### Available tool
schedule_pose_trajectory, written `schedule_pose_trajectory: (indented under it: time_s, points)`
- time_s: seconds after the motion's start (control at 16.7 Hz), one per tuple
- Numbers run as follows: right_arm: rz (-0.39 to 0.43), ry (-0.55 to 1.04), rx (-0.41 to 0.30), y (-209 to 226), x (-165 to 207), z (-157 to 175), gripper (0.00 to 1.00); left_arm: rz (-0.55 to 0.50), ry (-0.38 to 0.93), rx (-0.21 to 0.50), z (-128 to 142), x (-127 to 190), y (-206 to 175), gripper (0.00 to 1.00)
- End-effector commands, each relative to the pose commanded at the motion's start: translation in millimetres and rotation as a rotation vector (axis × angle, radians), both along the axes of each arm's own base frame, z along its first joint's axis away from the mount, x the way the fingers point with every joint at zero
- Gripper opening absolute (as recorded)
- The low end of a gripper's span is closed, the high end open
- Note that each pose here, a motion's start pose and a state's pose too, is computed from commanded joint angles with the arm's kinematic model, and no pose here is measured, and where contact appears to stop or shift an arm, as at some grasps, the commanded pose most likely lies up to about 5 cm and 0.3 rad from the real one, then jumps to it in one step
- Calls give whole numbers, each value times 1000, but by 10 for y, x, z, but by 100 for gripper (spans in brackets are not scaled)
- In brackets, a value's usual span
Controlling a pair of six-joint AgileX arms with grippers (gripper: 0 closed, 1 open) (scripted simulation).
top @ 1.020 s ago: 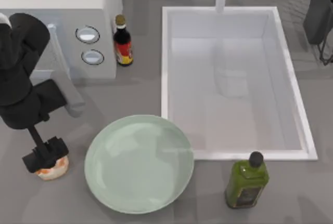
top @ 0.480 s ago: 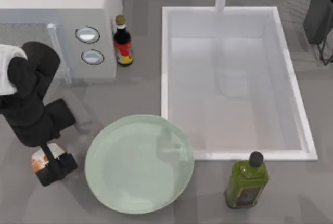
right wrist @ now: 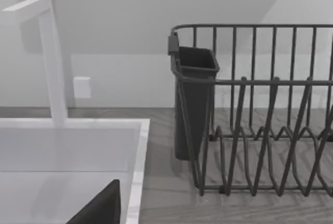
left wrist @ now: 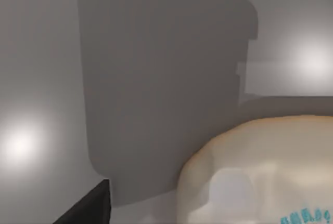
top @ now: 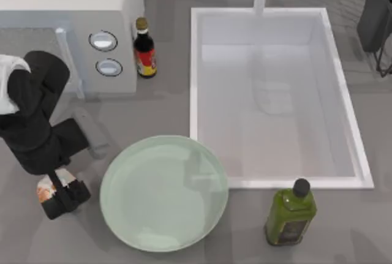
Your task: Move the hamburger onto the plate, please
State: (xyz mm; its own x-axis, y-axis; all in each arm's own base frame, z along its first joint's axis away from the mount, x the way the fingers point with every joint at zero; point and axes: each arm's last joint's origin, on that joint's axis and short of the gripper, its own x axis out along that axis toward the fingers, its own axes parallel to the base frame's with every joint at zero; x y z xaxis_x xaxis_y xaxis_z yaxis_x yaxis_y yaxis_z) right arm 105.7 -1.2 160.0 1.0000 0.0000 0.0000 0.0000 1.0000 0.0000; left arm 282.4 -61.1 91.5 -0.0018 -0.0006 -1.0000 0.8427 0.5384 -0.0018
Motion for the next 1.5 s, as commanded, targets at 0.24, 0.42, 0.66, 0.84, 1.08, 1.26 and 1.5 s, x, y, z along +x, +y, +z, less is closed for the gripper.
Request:
schedule_pose_trajectory:
  time_s: [0.24,0.42,0.66,0.84,1.08,1.26,1.5]
  points:
    - [0,0,0,0,0,0,100,0,0,0,0,0,0,62]
    - [0,0,0,0,0,0,100,0,0,0,0,0,0,40]
    - [0,0,0,0,0,0,100,0,0,0,0,0,0,10]
    - [0,0,0,0,0,0,100,0,0,0,0,0,0,0]
    - [0,0,0,0,0,0,100,0,0,0,0,0,0,0]
    - [0,0,0,0,0,0,100,8,-17,-23,221,-3,2,0]
    - [0,0,0,0,0,0,100,10,-25,-25,409,54,-3,0]
